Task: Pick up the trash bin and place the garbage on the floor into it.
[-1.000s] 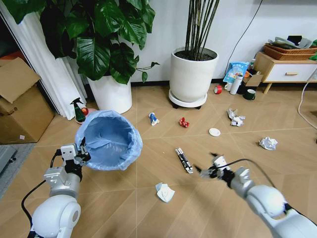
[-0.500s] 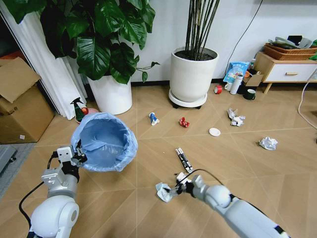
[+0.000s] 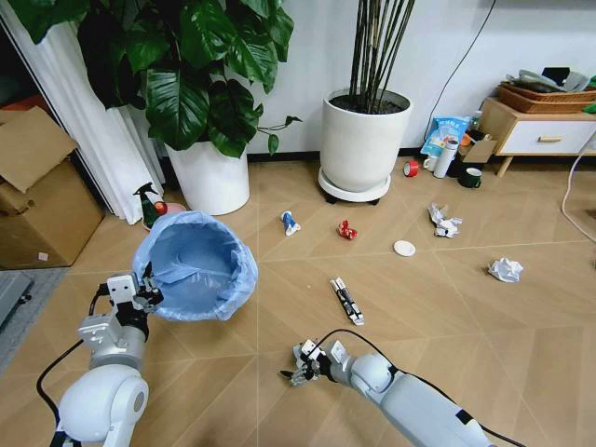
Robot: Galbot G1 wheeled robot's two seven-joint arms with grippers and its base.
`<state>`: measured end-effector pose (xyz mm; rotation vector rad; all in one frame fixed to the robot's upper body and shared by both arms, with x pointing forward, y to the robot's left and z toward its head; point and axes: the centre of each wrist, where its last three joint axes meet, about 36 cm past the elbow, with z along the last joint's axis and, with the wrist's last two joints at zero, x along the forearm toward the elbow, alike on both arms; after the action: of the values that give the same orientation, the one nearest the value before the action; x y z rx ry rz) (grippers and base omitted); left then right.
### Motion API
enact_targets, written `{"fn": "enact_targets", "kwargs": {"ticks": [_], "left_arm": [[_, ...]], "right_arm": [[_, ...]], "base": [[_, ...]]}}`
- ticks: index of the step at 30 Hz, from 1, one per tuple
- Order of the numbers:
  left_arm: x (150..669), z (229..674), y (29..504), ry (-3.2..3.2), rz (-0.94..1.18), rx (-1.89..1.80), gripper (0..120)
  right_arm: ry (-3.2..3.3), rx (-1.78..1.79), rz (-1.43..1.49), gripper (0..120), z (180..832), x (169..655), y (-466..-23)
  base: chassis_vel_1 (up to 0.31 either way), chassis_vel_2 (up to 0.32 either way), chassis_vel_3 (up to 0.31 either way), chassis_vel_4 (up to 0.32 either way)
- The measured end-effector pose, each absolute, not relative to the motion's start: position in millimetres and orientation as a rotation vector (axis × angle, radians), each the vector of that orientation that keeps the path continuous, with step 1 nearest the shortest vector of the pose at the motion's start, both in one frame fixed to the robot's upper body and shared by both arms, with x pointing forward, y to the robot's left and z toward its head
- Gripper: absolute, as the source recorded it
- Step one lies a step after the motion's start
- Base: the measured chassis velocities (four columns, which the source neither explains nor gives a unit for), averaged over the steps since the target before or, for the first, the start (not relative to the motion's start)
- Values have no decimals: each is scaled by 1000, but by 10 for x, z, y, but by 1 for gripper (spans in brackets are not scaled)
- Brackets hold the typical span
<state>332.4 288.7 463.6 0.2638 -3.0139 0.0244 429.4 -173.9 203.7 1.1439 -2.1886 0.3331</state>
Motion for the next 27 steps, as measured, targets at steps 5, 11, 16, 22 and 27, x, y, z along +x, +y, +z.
{"fn": "enact_targets", "kwargs": {"ticks": [5,11,16,22,27], "left_arm": [[3330,4619,2878,-3010,26,256,0],[3354,4638,2882,-3014,26,248,0],[3367,4642,2877,-3011,31,242,0],[3378,4655,2884,-3001,32,230,0],[3393,4670,2898,-2992,37,224,0]], "right_arm": [[-2182,1110,330,98,1980,4258,-1810],[-2181,1087,325,80,1923,4251,-1822],[-2179,1080,325,65,1906,4248,-1849],[-2192,1071,321,36,1912,4238,-1874],[-2200,1063,318,23,1917,4216,-1886]], "base": [[0,0,0,0],[0,0,0,0],[0,0,0,0],[0,0,0,0],[0,0,0,0]]}}
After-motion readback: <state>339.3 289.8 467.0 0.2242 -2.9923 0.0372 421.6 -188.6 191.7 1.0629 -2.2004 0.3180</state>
